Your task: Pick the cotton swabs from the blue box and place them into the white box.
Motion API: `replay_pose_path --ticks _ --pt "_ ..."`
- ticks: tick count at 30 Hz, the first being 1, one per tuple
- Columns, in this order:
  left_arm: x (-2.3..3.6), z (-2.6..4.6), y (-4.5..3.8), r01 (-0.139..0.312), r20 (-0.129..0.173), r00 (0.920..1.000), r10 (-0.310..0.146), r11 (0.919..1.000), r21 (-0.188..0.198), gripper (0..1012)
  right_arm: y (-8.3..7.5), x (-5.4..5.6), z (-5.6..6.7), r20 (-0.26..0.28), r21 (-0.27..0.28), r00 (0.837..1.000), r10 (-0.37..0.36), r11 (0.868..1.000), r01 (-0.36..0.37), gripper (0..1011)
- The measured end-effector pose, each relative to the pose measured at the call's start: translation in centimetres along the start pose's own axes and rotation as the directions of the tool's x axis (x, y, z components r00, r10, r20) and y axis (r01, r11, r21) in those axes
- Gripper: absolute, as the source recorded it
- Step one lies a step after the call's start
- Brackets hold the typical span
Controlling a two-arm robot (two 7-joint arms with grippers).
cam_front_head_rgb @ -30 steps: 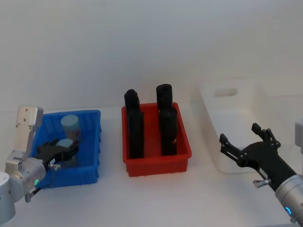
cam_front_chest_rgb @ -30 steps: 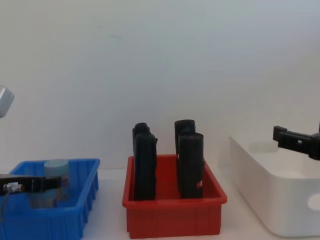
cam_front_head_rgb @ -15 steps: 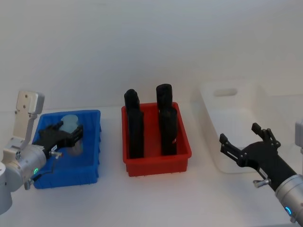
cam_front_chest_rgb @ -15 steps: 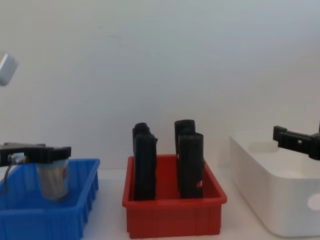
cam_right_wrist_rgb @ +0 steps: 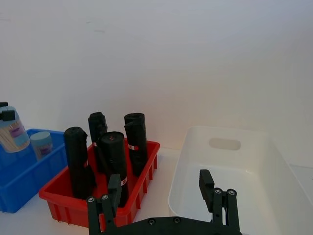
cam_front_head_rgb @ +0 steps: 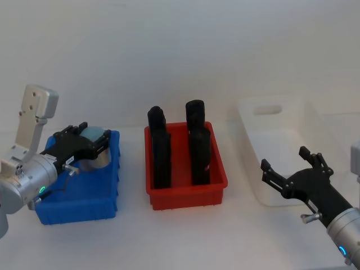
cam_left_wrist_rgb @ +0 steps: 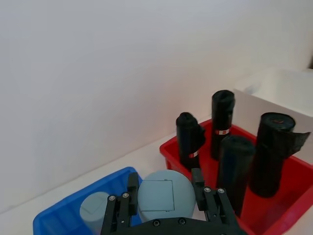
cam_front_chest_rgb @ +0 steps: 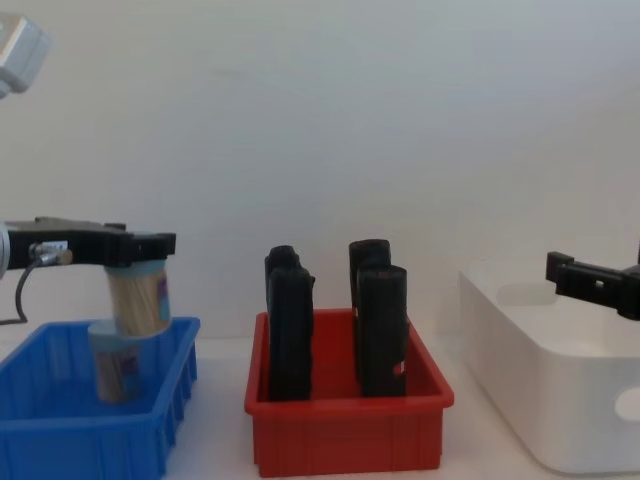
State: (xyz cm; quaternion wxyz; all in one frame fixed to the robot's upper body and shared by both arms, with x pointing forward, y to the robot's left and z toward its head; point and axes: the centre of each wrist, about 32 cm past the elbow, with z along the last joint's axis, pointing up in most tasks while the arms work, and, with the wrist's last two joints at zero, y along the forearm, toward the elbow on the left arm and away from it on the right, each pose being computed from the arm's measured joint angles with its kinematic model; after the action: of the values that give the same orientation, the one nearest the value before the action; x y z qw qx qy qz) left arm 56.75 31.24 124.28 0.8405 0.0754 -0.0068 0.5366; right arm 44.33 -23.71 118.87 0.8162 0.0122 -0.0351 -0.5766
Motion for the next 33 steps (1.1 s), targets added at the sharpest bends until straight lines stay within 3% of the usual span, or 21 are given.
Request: replay_pose_path --ticks 9,13,18,19,22,26,27,31,33 --pt "-0.22 1.44 0.10 0.105 0.035 0.9939 -0.104 0.9940 -0.030 654 0.0 0.0 0.0 0.000 0.000 1.000 0.000 1.000 0.000 1002" --pt "-0.33 2.02 -0.05 0.155 0.050 0.9869 -0.153 0.9870 -0.042 654 0.0 0.0 0.0 0.000 0.000 1.000 0.000 1.000 0.000 1002" --pt "-0.60 2.86 -0.48 0.232 0.068 0.9712 -0.228 0.9708 -0.059 654 0.0 0.0 0.0 0.000 0.000 1.000 0.000 1.000 0.000 1002" --pt "-0.72 3.13 -0.66 0.258 0.074 0.9646 -0.253 0.9639 -0.065 654 0.0 0.0 0.0 0.000 0.000 1.000 0.000 1.000 0.000 1002" --pt "-0.86 3.49 -0.94 0.290 0.082 0.9552 -0.284 0.9541 -0.073 654 0.0 0.0 0.0 0.000 0.000 1.000 0.000 1.000 0.000 1002" --pt "-1.14 4.08 -1.57 0.357 0.095 0.9322 -0.349 0.9303 -0.084 654 0.0 0.0 0.0 0.000 0.000 1.000 0.000 1.000 0.000 1002" --pt "-1.27 4.32 -1.83 0.383 0.100 0.9221 -0.374 0.9196 -0.089 654 0.0 0.0 0.0 0.000 0.000 1.000 0.000 1.000 0.000 1002" --pt "-1.44 4.60 -2.25 0.423 0.105 0.9046 -0.413 0.9012 -0.095 654 0.0 0.0 0.0 0.000 0.000 1.000 0.000 1.000 0.000 1002" --pt "-1.59 4.95 -2.67 0.456 0.111 0.8882 -0.446 0.8839 -0.102 653 0.0 0.0 0.0 0.000 0.000 1.000 0.000 1.000 0.000 1002"
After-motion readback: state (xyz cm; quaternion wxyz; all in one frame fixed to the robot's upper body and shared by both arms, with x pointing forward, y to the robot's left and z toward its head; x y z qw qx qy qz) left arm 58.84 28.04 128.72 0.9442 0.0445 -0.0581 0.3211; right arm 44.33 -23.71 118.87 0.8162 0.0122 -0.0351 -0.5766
